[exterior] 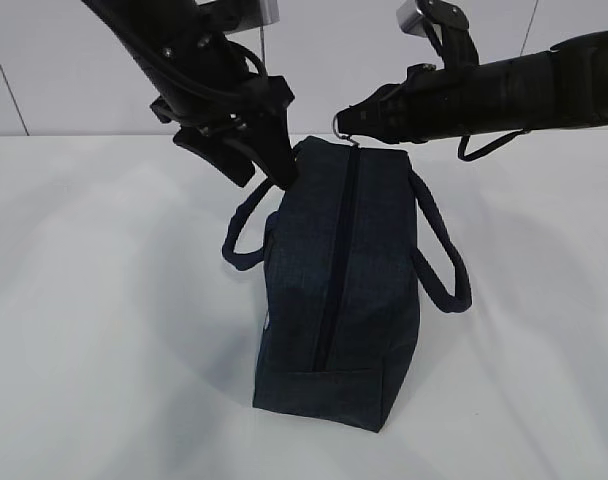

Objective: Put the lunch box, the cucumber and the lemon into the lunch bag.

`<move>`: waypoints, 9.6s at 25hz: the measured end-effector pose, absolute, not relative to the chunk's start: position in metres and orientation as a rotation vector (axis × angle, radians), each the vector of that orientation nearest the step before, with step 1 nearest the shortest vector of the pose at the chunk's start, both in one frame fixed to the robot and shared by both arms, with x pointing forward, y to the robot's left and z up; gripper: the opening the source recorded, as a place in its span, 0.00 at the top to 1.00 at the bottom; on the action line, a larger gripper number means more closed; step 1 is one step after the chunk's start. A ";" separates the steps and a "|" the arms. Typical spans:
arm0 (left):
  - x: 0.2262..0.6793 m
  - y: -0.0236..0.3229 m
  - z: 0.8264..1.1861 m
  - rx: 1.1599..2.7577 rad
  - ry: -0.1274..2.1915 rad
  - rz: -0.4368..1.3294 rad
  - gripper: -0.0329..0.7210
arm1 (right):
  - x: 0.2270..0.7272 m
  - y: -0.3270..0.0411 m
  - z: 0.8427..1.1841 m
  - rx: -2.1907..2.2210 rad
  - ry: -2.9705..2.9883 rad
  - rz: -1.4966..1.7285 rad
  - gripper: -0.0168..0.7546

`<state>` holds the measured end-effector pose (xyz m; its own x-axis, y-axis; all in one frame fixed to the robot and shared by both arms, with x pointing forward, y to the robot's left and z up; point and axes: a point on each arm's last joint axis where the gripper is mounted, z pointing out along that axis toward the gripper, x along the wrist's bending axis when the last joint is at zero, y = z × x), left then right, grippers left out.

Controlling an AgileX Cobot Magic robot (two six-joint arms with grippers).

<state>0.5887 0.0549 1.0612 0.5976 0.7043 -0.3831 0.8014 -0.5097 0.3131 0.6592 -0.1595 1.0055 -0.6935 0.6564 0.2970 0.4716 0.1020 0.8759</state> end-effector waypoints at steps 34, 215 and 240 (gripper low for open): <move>0.597 0.045 1.039 2.390 1.122 -0.335 0.96 | 0.663 -0.174 1.006 1.185 2.175 1.648 0.97; 0.224 0.317 1.065 1.976 0.887 0.451 0.53 | 0.214 -0.279 1.056 1.512 1.751 0.888 0.67; 0.239 0.310 1.054 1.942 0.877 0.545 0.56 | 0.228 -0.283 1.045 1.494 1.699 0.891 0.61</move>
<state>0.2386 0.3104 1.0539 0.6502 0.7594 0.0245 0.3587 -0.3353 0.8712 0.2280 -0.2831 1.0450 -0.0943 0.9938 -0.0593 0.5161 0.0998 0.8507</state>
